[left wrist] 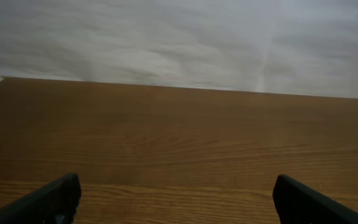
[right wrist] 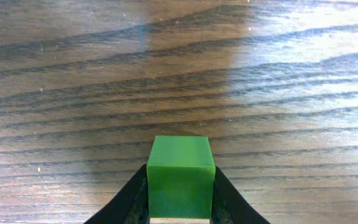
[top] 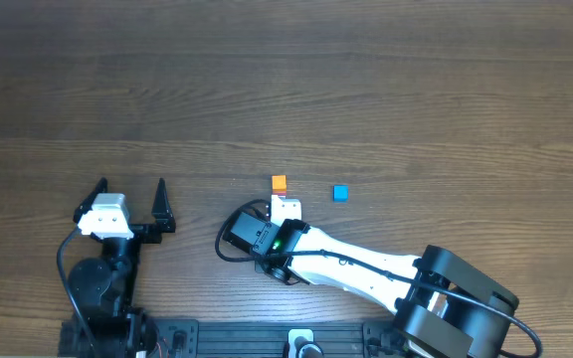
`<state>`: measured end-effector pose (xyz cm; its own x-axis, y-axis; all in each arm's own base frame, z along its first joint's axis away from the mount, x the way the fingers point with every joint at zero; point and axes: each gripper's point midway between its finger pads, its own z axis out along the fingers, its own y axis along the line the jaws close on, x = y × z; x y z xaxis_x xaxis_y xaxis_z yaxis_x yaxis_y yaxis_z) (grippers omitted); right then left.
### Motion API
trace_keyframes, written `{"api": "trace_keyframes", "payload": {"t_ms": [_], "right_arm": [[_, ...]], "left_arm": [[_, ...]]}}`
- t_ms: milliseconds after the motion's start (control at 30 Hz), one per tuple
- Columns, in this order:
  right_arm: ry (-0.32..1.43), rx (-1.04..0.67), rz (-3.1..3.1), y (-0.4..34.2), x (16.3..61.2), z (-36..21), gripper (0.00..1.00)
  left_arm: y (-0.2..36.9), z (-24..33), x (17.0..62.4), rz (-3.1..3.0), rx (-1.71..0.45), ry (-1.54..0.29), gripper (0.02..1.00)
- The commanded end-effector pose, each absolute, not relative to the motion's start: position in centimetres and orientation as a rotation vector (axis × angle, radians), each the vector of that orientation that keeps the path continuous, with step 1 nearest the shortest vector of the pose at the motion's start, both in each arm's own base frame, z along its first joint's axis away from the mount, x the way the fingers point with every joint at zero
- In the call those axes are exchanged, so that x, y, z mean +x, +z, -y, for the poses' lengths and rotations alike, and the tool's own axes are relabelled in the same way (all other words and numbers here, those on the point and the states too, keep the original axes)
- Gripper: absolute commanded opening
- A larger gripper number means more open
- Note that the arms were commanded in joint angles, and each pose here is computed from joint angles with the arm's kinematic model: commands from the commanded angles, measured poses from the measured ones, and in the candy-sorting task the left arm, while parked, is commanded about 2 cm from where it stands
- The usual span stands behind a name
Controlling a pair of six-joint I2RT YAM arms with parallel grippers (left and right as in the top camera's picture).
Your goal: Stack Cubes
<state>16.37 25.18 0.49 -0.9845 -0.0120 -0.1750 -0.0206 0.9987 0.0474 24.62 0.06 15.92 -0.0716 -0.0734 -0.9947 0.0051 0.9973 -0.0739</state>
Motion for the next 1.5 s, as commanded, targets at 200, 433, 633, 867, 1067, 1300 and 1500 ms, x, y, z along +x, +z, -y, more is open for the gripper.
{"api": "trace_keyframes", "payload": {"t_ms": [200,433,633,867,1067,1300,1500], "right_arm": [[0.039,-0.025,-2.957,0.0,16.5,-24.8,0.191],[0.068,-0.038,-2.945,0.9,16.6,-25.5,0.134],[0.03,-0.038,-2.929,4.1,17.1,-25.4,0.027],[-0.009,-0.1,-2.893,10.0,19.2,-25.8,0.012],[0.035,-0.095,-2.829,14.5,23.6,-25.3,0.012],[0.046,-0.064,-2.87,14.6,27.5,-23.7,0.009],[0.043,-0.112,-2.929,12.8,29.2,-24.9,0.012]], "left_arm": [[15.7,0.0,24.6,-1.642,-0.04,-0.059,0.998],[15.7,0.0,24.6,-1.642,-0.04,-0.059,0.998],[15.7,0.0,24.6,-1.642,-0.04,-0.06,1.0],[15.7,0.0,24.6,-1.642,-0.04,-0.059,0.998],[15.7,0.0,24.6,-1.642,-0.04,-0.06,1.0],[15.7,0.0,24.6,-1.642,-0.04,-0.059,1.0],[15.7,0.0,24.6,-1.642,-0.04,-0.059,1.0]]}}
